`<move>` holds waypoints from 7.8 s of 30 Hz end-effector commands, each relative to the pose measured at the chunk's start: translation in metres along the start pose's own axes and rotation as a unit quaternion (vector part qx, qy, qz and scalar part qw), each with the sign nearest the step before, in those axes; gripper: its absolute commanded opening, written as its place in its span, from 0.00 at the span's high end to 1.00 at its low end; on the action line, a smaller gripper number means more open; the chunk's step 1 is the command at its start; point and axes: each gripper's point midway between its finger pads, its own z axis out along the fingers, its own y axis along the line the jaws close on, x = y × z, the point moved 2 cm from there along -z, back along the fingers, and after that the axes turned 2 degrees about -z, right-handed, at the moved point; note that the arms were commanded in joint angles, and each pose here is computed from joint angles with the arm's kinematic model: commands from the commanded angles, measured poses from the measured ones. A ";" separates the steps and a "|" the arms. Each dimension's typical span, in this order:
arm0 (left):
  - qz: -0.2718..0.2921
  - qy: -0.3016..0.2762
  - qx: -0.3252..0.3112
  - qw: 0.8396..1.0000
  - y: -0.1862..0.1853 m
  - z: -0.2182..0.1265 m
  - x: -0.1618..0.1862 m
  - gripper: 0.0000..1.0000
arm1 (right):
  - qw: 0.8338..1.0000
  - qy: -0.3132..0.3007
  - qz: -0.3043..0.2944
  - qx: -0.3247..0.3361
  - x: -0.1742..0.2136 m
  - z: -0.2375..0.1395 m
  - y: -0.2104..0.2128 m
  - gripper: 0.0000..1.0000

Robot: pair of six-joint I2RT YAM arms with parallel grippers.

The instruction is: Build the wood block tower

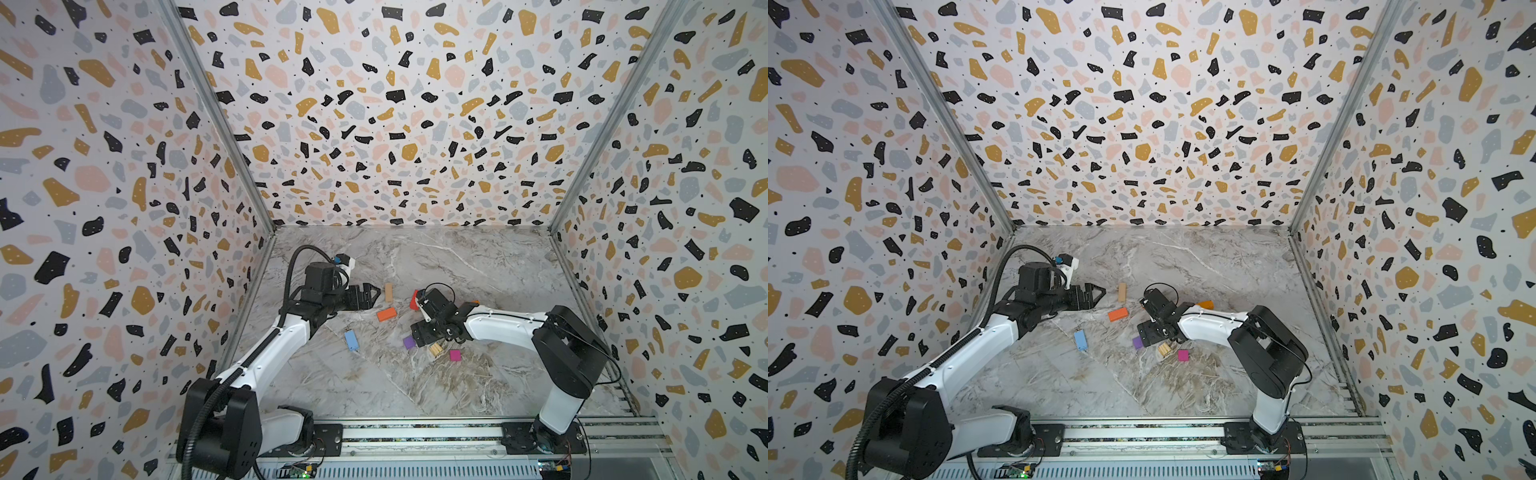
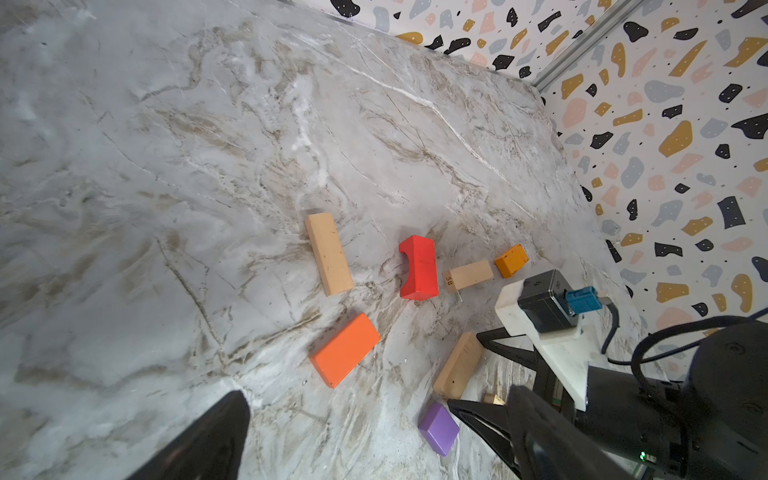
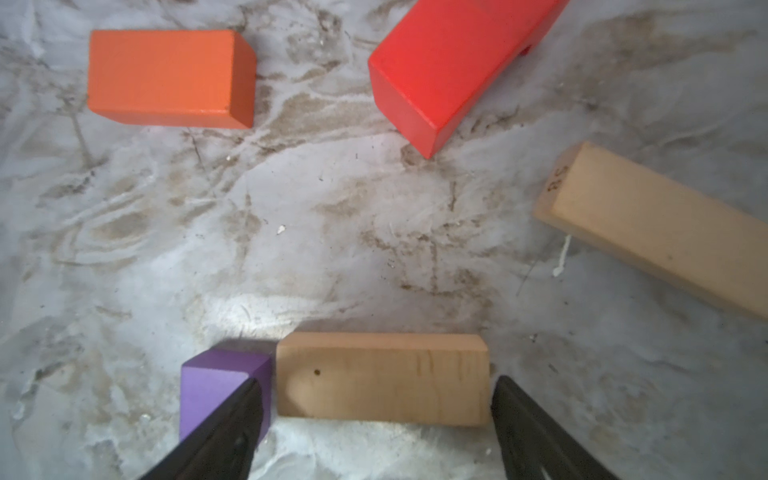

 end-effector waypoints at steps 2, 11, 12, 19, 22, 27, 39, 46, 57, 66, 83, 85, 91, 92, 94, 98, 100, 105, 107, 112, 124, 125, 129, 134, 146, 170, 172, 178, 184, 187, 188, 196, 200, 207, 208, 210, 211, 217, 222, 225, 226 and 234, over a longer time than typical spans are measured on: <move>0.008 -0.005 0.004 1.000 -0.002 0.000 0.000 0.03 | 1.000 -0.008 0.003 0.015 -0.009 -0.001 0.000 0.12; 0.008 -0.006 0.003 1.000 -0.001 0.000 0.000 0.03 | 1.000 -0.003 -0.014 0.023 -0.007 0.006 0.002 0.13; 0.009 -0.006 0.003 1.000 -0.001 0.000 -0.001 0.03 | 1.000 -0.001 -0.016 0.026 -0.006 0.006 0.002 0.13; 0.009 -0.006 0.003 1.000 -0.002 0.000 -0.001 0.03 | 0.999 -0.001 -0.011 0.030 -0.007 0.006 0.002 0.21; 0.009 -0.006 0.003 1.000 -0.001 0.000 -0.001 0.03 | 0.999 -0.004 -0.006 0.037 -0.008 0.004 0.000 0.29; 0.009 -0.005 0.003 1.000 -0.001 0.000 0.000 0.03 | 0.998 -0.012 0.026 0.051 -0.013 -0.004 -0.006 0.36; 0.008 -0.005 0.004 1.000 -0.001 0.001 0.000 0.03 | 0.986 -0.040 0.142 0.077 -0.013 -0.030 -0.052 0.49; 0.007 -0.004 0.007 1.000 -0.002 0.001 0.001 0.03 | 0.981 -0.038 0.171 0.088 -0.009 -0.031 -0.067 0.48; 0.007 -0.004 0.007 1.000 -0.002 0.001 0.000 0.03 | 0.978 -0.030 0.184 0.090 -0.007 -0.020 -0.073 0.48; 0.007 -0.004 0.006 1.000 -0.002 0.001 0.000 0.03 | 0.976 -0.021 0.194 0.095 -0.010 -0.007 -0.074 0.47; 0.009 -0.006 0.004 1.000 -0.002 0.000 -0.001 0.03 | 0.976 -0.021 0.192 0.102 -0.021 0.005 -0.077 0.46; 0.008 -0.005 0.004 1.000 -0.002 0.000 -0.001 0.03 | 0.976 -0.020 0.191 0.102 -0.021 0.006 -0.078 0.46; 0.008 -0.005 0.004 1.000 -0.002 0.000 0.000 0.03 | 0.977 -0.017 0.187 0.104 -0.023 0.010 -0.080 0.45; 0.008 -0.005 0.004 1.000 -0.002 0.001 0.000 0.03 | 0.977 -0.016 0.185 0.104 -0.023 0.010 -0.080 0.45; 0.009 -0.006 0.004 1.000 -0.002 0.000 -0.001 0.03 | 0.977 -0.015 0.184 0.105 -0.023 0.011 -0.080 0.45; 0.008 -0.005 0.004 1.000 -0.002 0.000 -0.001 0.03 | 0.977 -0.011 0.182 0.108 -0.023 0.012 -0.081 0.44; 0.009 -0.005 0.004 1.000 -0.001 0.000 -0.001 0.03 | 0.977 -0.010 0.181 0.111 -0.022 0.014 -0.082 0.44; 0.009 -0.005 0.004 1.000 -0.002 0.001 0.000 0.03 | 0.977 -0.009 0.178 0.119 -0.022 0.014 -0.084 0.44; 0.009 -0.005 0.004 1.000 -0.002 0.000 0.000 0.03 | 0.977 -0.009 0.178 0.121 -0.022 0.014 -0.085 0.43; 0.008 -0.003 0.003 1.000 -0.001 0.001 0.000 0.03 | 0.977 -0.004 0.172 0.123 -0.021 0.015 -0.085 0.43; 0.008 -0.003 0.004 1.000 -0.001 0.001 0.000 0.03 | 0.976 -0.008 0.176 0.128 -0.021 0.014 -0.087 0.39; 0.008 -0.004 0.004 1.000 -0.001 0.001 -0.001 0.03 | 0.976 -0.008 0.177 0.128 -0.021 0.014 -0.087 0.38; 0.008 -0.003 0.005 1.000 -0.001 0.001 0.000 0.03 | 0.974 -0.010 0.185 0.130 -0.020 0.014 -0.088 0.38; 0.007 -0.002 0.005 1.000 -0.001 0.001 0.000 0.03 | 0.973 -0.013 0.189 0.135 -0.020 0.014 -0.090 0.38; 0.007 -0.002 0.005 1.000 -0.001 0.002 0.000 0.03 | 0.973 -0.012 0.187 0.134 -0.021 0.015 -0.089 0.32; 0.007 0.000 0.006 1.000 -0.001 0.002 0.001 0.03 | 0.976 -0.019 0.180 0.123 -0.028 0.011 -0.086 0.15; 0.007 0.000 0.005 1.000 -0.001 0.002 0.001 0.03 | 0.976 -0.020 0.179 0.122 -0.028 0.011 -0.085 0.15; 0.007 0.000 0.005 1.000 -0.001 0.002 0.001 0.03 | 0.977 -0.020 0.178 0.117 -0.028 0.011 -0.083 0.15; 0.007 0.000 0.005 1.000 -0.001 0.002 0.001 0.03 | 0.977 -0.019 0.177 0.114 -0.029 0.012 -0.083 0.15; 0.007 -0.001 0.004 1.000 -0.001 0.002 0.001 0.03 | 0.977 -0.018 0.177 0.115 -0.028 0.013 -0.083 0.15; 0.007 0.000 0.004 1.000 -0.001 0.002 0.001 0.03 | 0.977 -0.017 0.177 0.115 -0.028 0.013 -0.083 0.15; 0.007 0.000 0.004 1.000 -0.001 0.002 0.001 0.03 | 0.977 -0.018 0.177 0.115 -0.028 0.013 -0.083 0.15; 0.007 -0.001 0.005 1.000 -0.001 0.002 0.001 0.03 | 0.977 -0.018 0.176 0.117 -0.028 0.012 -0.083 0.15; 0.007 -0.001 0.004 1.000 -0.001 0.002 0.001 0.03 | 0.977 -0.031 0.173 0.117 -0.035 0.005 -0.084 0.14; 0.007 -0.001 0.004 1.000 -0.001 0.002 0.001 0.03 | 0.978 -0.032 0.172 0.116 -0.035 0.005 -0.083 0.14; 0.007 0.000 0.004 1.000 -0.001 0.002 0.001 0.02 | 0.978 -0.032 0.172 0.117 -0.036 0.005 -0.083 0.14; 0.007 0.000 0.004 1.000 -0.001 0.002 0.001 0.03 | 0.978 -0.031 0.172 0.117 -0.036 0.006 -0.083 0.14; 0.007 -0.001 0.004 1.000 -0.001 0.002 0.001 0.02 | 0.978 -0.028 0.172 0.113 -0.035 0.007 -0.082 0.14; 0.007 -0.001 0.004 1.000 -0.001 0.002 0.000 0.02 | 0.978 -0.028 0.172 0.112 -0.035 0.007 -0.081 0.15; 0.007 -0.001 0.004 1.000 -0.001 0.002 0.001 0.02 | 0.978 -0.027 0.172 0.111 -0.035 0.008 -0.081 0.15; 0.007 -0.001 0.004 1.000 -0.001 0.002 0.000 0.02 | 0.979 -0.028 0.172 0.110 -0.035 0.008 -0.081 0.15; 0.007 -0.001 0.004 1.000 -0.001 0.002 0.001 0.02 | 0.979 -0.027 0.171 0.107 -0.034 0.009 -0.080 0.15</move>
